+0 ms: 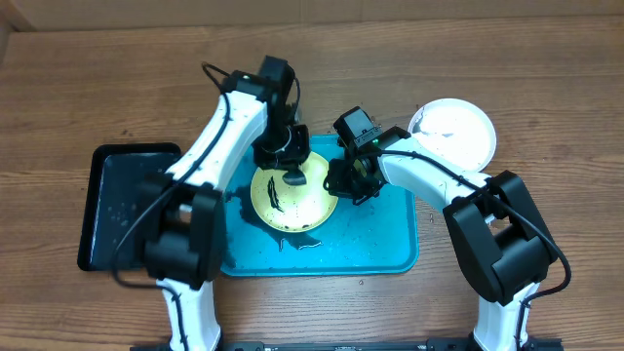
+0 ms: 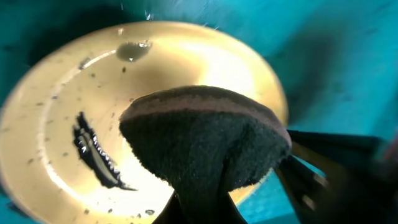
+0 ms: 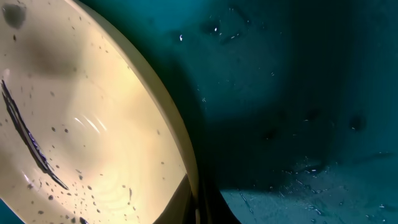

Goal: Clean dirty plates on tray and stack at the side
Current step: 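Scrub the yellow plate with the left-held sponge while right gripper holds it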

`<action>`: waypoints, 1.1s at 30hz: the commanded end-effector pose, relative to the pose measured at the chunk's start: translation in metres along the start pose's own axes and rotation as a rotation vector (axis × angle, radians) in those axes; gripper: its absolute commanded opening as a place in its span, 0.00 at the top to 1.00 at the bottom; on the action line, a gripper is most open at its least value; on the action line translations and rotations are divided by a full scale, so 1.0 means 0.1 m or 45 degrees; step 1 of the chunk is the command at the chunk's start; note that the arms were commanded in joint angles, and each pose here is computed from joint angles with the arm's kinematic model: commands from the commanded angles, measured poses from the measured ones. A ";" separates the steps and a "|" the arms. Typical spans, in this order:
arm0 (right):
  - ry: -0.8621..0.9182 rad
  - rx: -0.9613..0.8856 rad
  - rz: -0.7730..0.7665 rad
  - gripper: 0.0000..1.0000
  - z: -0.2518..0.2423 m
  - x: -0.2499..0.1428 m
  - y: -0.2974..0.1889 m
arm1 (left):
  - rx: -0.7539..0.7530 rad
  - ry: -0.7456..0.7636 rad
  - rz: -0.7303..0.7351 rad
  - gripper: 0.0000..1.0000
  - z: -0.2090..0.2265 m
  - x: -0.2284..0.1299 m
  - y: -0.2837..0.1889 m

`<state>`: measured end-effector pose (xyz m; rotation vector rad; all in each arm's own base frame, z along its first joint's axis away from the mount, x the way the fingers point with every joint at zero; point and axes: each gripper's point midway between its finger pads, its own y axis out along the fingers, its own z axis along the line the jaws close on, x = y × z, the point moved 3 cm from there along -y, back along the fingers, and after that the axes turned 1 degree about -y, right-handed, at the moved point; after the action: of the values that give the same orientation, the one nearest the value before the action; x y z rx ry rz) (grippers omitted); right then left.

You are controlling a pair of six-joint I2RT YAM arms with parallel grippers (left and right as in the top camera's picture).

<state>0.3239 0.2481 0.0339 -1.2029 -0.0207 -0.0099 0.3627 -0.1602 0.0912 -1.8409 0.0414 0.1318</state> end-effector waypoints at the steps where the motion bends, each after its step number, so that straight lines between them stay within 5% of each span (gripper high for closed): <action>1: 0.021 -0.097 0.026 0.96 -0.16 -0.05 0.16 | 0.039 -0.033 0.084 0.96 0.03 -0.03 0.25; 16: 0.021 -0.132 0.008 0.96 -0.20 -0.03 0.16 | 0.066 0.024 0.145 0.96 0.16 -0.12 0.78; 33: 0.024 -0.144 -0.008 0.96 -0.21 -0.01 0.16 | 0.302 0.072 -0.026 0.96 0.14 -0.16 0.49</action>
<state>0.3249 0.2471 0.0328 -1.2169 -0.0273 -0.0169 0.3459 -0.1711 0.0372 -1.6985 0.1086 0.0693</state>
